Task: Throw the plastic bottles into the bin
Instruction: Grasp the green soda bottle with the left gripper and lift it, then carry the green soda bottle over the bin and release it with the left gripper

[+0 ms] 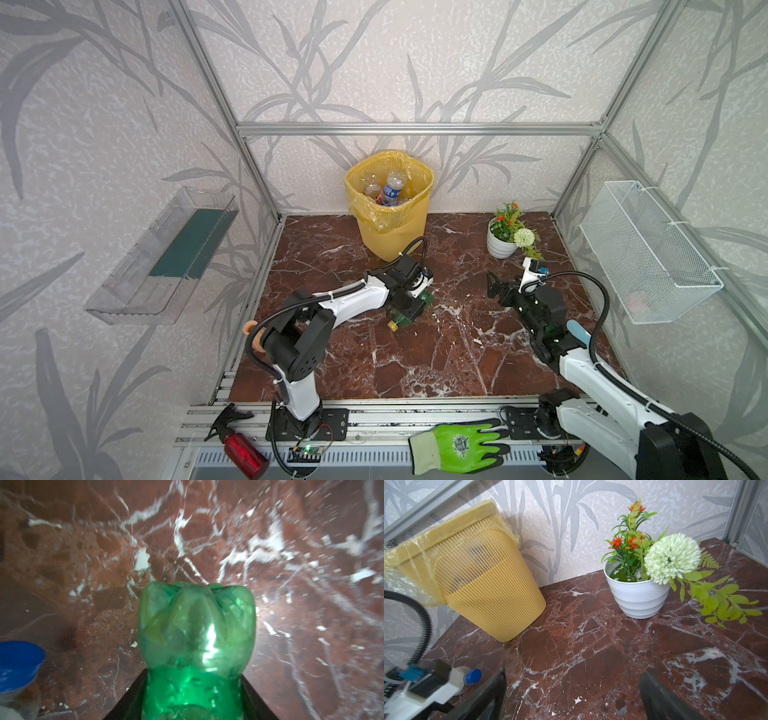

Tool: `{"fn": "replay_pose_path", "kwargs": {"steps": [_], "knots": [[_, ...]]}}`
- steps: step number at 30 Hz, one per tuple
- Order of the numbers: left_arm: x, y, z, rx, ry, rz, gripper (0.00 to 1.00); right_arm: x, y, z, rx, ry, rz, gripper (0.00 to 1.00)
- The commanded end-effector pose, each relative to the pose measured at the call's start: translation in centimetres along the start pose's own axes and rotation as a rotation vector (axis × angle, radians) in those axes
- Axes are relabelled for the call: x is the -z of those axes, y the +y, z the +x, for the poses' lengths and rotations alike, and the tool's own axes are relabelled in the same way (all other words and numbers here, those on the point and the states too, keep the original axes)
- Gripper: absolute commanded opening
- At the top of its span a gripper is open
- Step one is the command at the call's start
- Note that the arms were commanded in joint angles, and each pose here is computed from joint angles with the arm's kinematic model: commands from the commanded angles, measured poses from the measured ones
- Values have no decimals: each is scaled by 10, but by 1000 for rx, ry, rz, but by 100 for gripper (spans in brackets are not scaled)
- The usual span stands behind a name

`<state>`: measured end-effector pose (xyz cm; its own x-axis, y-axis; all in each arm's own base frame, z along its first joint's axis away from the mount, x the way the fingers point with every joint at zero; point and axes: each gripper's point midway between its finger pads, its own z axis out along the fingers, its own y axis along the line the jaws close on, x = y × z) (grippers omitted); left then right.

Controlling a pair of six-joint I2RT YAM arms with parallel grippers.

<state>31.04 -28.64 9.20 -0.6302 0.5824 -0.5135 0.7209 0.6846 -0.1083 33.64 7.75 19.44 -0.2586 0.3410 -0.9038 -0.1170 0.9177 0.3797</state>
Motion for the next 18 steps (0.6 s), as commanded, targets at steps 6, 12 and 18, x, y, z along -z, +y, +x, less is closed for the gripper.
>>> {"fn": "replay_pose_path", "kwargs": {"steps": [6, 12, 18], "knots": [[223, -18, -104, -87, -778, -116, 48, 7, -5, -4, -13, -27, 13, 100], [357, 1, -119, -131, -1192, -414, 48, 11, -7, -9, -25, -51, 18, 100], [391, 26, -165, -117, -1285, -481, 48, 16, -7, -13, -10, -59, 25, 100]]}}
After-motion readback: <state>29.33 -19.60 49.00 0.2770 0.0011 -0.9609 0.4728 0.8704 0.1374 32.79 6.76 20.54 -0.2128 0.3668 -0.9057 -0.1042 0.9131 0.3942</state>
